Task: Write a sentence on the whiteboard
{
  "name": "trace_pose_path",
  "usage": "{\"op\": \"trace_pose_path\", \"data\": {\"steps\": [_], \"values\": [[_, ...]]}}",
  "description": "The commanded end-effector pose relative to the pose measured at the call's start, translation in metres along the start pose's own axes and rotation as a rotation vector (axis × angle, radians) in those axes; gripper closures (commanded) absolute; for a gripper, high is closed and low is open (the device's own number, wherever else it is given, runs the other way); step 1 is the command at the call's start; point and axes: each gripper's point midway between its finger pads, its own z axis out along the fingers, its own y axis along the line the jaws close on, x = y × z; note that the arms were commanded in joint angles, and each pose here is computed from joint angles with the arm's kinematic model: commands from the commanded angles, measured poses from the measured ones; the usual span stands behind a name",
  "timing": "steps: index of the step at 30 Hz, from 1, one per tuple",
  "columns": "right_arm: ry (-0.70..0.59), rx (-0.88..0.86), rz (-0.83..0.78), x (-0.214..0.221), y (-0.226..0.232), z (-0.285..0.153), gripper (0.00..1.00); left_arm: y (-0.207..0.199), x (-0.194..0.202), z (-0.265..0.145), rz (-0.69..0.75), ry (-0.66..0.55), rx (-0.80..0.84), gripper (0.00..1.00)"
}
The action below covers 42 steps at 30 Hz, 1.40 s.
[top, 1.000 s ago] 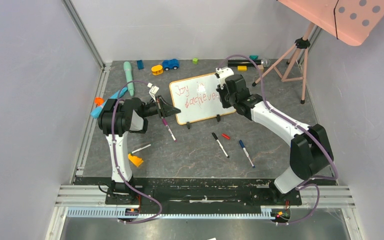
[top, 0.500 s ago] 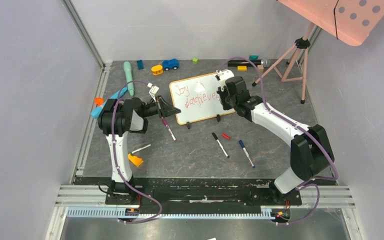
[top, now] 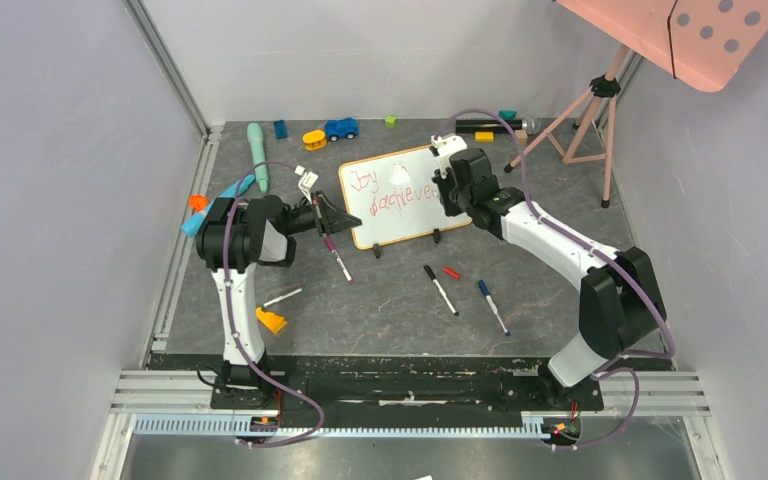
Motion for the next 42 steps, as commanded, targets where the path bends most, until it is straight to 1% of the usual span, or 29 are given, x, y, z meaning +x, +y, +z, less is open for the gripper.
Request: {"op": "trace_pose_path", "data": {"steps": [1,10,24,36,42], "values": [[-0.078,0.041,0.004,-0.031,-0.011,0.001,1.00,-0.007,0.031,-0.001,0.051,0.083,0.082,0.98],[-0.066,0.053,0.009,-0.027,-0.016,0.001,1.00,-0.007,0.031,-0.001,0.050,0.083,0.082,0.98],[-0.019,0.023,0.014,0.004,-0.010,0.001,1.00,-0.007,0.031,-0.001,0.050,0.082,0.081,0.98],[-0.072,0.041,0.016,-0.030,-0.014,0.002,1.00,-0.007,0.032,-0.001,0.049,0.083,0.082,0.98],[-0.079,0.052,0.015,-0.036,-0.018,0.003,1.00,-0.007,0.032,-0.001,0.049,0.082,0.081,0.98]]}}
